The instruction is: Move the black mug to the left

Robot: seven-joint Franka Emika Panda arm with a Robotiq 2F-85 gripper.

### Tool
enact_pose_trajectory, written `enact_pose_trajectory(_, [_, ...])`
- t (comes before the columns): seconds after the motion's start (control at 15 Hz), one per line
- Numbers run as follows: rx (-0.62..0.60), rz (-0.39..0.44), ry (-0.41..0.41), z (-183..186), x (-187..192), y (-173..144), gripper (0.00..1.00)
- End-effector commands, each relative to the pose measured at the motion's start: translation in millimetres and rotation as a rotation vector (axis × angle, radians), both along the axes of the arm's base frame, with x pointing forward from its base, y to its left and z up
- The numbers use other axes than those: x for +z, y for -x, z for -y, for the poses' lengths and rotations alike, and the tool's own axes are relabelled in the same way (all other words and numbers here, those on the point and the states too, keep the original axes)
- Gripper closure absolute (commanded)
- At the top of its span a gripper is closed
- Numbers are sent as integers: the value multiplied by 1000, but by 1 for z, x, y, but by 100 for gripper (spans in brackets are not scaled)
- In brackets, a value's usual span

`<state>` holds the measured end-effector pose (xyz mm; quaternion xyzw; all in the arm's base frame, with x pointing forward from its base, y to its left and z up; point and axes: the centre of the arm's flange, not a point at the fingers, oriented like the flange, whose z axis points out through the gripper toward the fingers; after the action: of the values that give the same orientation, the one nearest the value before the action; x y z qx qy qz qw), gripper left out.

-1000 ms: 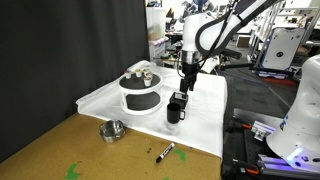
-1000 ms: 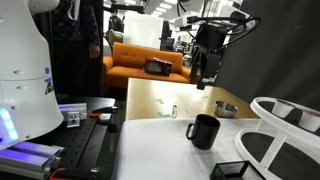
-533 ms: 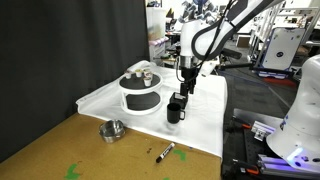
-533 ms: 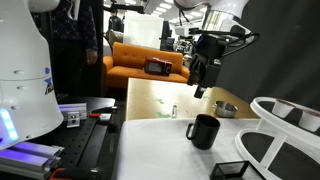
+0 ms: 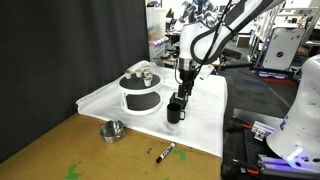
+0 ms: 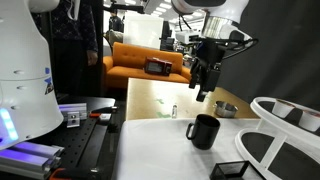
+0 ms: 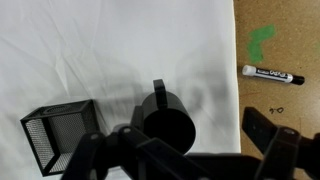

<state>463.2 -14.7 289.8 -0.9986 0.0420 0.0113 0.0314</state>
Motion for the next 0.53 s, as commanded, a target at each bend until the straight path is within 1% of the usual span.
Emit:
enact_pose_trajectory(0.0, [-35,19,-29,8,-28,-5,0])
enact_pose_trajectory(0.27, [-79,15,-51,20,-64,-4,0])
enact_pose_trajectory(0.47, [-45,12,-37,24,-88,-8,0])
